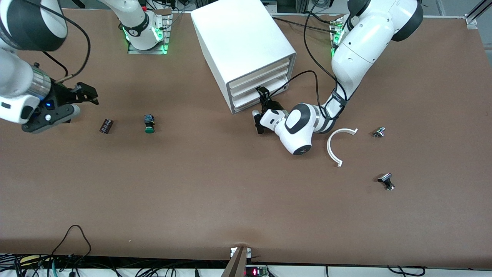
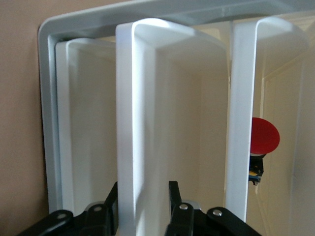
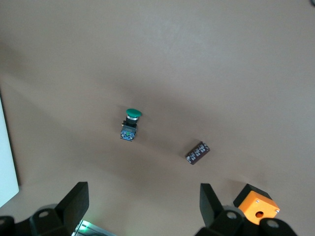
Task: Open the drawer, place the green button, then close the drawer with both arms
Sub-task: 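Grasp the green push button with the right gripper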
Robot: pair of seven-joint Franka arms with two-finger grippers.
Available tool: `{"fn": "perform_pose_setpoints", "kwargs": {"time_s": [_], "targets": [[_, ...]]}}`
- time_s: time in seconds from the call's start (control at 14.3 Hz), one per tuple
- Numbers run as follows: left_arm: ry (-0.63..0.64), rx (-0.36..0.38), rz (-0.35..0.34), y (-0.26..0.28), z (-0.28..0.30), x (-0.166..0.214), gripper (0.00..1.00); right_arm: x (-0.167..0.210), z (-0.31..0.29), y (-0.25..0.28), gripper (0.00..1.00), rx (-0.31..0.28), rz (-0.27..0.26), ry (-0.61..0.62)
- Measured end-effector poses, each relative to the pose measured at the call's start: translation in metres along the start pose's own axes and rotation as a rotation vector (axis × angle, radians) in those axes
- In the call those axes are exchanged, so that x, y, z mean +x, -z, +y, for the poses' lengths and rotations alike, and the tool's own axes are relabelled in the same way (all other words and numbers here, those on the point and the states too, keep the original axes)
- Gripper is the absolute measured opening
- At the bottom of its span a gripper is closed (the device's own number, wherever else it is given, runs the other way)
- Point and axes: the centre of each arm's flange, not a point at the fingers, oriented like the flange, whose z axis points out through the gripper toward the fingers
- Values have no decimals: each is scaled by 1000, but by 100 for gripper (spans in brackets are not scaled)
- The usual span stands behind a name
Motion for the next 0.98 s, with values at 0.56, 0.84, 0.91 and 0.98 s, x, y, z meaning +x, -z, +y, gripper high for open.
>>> {"fn": "perform_pose_setpoints", "kwargs": {"time_s": [0.56, 0.84, 0.91, 0.98], "targets": [[19, 27, 22, 13, 1, 2, 25, 13, -9, -119, 100, 12, -21, -15], [25, 40, 22, 14, 0, 2, 15, 5, -18, -183, 100, 17, 22, -41], [26, 41, 21, 14, -1, 2, 14, 1, -21, -200, 100, 24, 42, -51], [26, 42, 21, 14, -1, 2, 14, -3, -24, -216, 100, 28, 62, -61]]}}
